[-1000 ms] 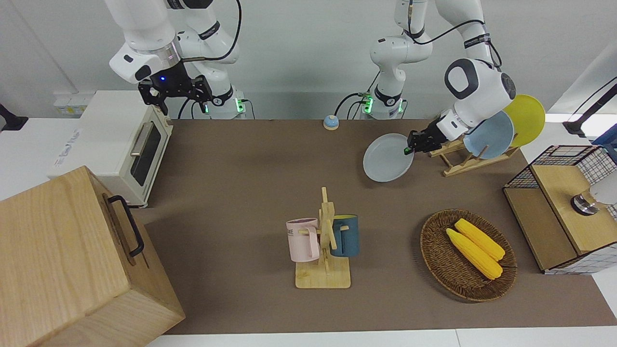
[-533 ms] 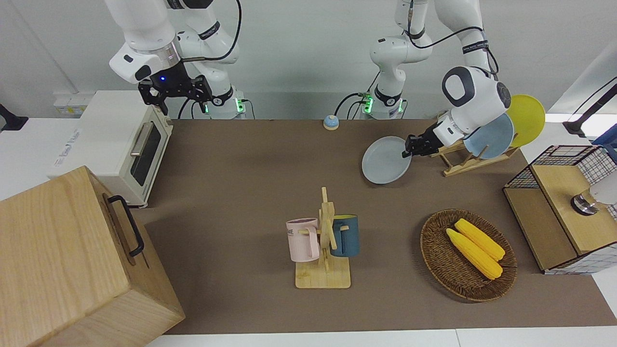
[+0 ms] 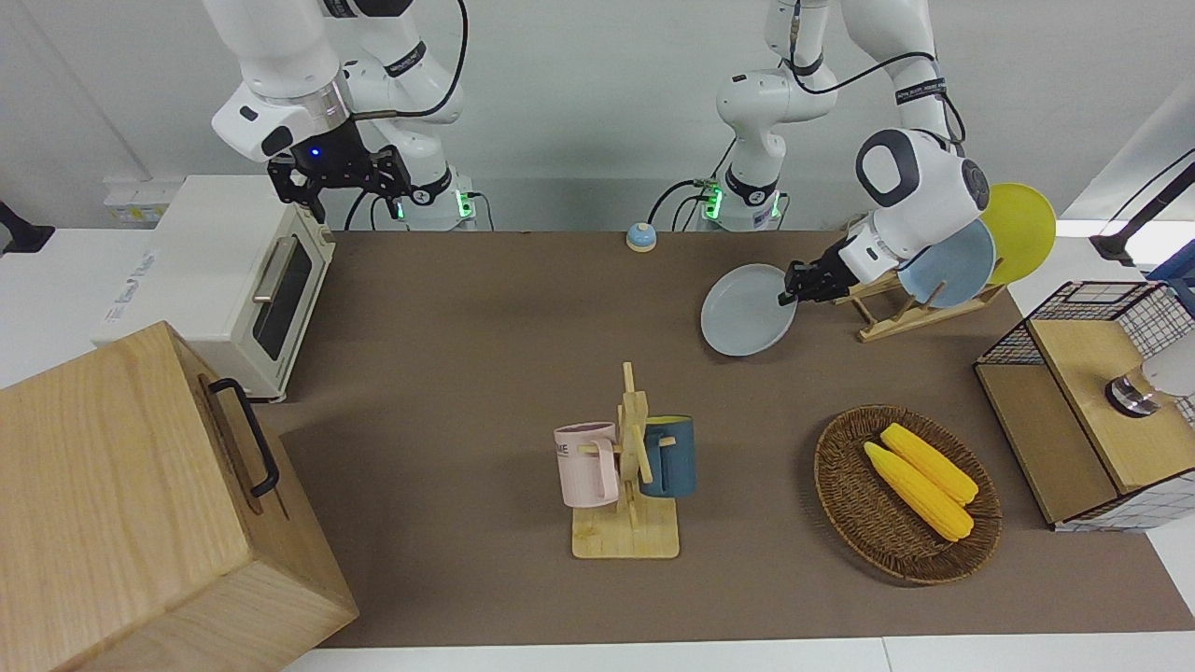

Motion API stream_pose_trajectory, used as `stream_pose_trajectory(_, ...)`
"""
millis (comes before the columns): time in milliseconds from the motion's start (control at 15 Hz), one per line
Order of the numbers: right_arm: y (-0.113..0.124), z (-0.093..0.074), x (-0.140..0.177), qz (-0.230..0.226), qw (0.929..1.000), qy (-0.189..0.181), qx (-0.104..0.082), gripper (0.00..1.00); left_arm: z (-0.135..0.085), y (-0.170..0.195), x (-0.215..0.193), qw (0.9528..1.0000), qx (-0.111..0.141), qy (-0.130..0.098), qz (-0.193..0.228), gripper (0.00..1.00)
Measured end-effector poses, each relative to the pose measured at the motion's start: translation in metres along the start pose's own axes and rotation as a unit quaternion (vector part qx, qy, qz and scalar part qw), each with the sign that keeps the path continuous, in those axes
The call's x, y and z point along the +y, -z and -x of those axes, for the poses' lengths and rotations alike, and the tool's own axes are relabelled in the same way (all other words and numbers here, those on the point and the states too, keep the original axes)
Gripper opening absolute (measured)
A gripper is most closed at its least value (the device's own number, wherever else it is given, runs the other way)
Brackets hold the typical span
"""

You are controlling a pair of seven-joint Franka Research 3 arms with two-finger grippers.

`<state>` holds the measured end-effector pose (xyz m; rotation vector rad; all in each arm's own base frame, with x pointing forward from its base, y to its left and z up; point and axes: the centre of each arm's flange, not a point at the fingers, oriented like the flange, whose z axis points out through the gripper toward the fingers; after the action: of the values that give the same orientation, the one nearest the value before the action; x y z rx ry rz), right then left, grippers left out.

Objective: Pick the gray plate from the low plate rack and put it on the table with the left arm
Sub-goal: 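Lower the gray plate flat onto the table beside the rack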

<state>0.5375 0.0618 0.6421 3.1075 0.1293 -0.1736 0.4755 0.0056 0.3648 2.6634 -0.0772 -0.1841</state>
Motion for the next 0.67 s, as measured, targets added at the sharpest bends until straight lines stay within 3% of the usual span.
stream_pose_trajectory(133, 0.0, 0.0, 0.0, 0.0, 1.0, 0.0, 0.0, 0.99, 0.0, 0.0, 0.0, 1.0, 0.0, 0.0, 0.0, 0.47)
stream_pose_trajectory(267, 0.0, 0.0, 0.0, 0.0, 1.0, 0.0, 0.0, 0.99, 0.0, 0.0, 0.0, 1.0, 0.001, 0.0, 0.0, 0.61)
stream_pose_trajectory(667, 0.0, 0.0, 0.0, 0.0, 1.0, 0.0, 0.0, 0.99, -0.004, 0.011, 0.0, 0.9996, 0.006, -0.009, -0.025, 0.68)
